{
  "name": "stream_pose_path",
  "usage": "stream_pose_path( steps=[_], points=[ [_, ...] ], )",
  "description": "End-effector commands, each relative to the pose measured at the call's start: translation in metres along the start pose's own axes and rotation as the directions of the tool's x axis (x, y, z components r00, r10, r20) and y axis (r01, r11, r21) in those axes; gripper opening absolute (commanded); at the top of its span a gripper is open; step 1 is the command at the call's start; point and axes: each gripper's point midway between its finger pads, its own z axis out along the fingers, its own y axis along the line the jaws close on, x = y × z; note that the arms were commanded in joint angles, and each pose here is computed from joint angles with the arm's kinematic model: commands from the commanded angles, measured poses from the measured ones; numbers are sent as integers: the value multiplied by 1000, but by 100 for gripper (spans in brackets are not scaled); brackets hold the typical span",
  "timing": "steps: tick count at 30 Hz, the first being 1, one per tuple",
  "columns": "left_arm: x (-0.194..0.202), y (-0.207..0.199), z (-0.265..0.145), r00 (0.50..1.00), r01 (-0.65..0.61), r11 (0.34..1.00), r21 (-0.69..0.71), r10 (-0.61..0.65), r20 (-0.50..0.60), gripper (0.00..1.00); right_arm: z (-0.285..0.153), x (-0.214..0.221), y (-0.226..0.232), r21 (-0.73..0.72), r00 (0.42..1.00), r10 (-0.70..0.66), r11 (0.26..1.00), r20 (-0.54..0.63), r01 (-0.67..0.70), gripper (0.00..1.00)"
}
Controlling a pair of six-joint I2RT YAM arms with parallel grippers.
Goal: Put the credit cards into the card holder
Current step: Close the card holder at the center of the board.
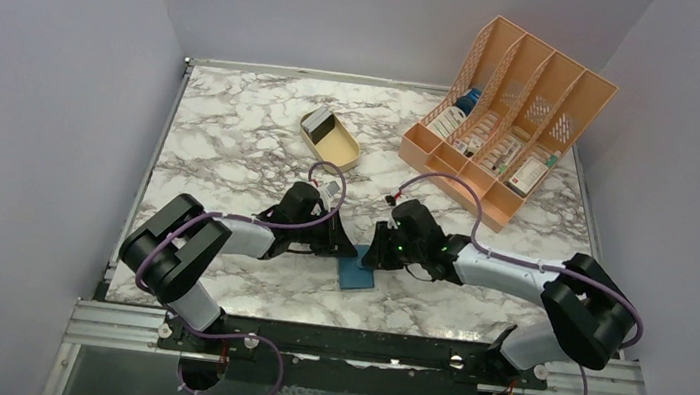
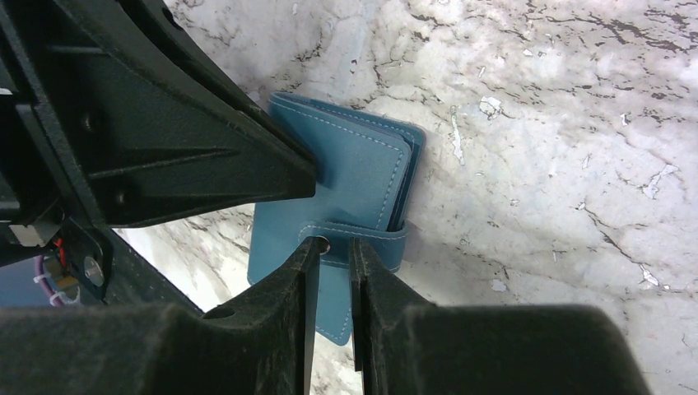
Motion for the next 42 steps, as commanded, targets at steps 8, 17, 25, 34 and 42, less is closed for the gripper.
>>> stream_pose_path(
  steps=[8, 17, 25, 34, 42],
  points=[
    [10, 12, 5, 999, 7, 999, -52, -9, -32, 14, 7, 2, 9, -45, 1000, -12, 999, -28, 11, 20],
    [9, 10, 5, 1000, 6, 999, -51, -8, -28, 14, 10, 4, 7, -35, 999, -17, 999, -45, 16, 18],
    [10, 11, 5, 1000, 8, 998, -54, -9, -30, 14, 13, 12, 4, -25, 996, -17, 1000, -84, 15, 15],
    [10, 9, 4, 999, 11, 999, -49, -13, -29, 14, 17, 21, -8, 26, 992, -21, 999, -127, 24, 10],
    [10, 10, 5, 1000, 9, 999, -53, -10, -28, 14, 12, 29, -7, 11, 990, -32, 999, -138, 34, 9]
  ],
)
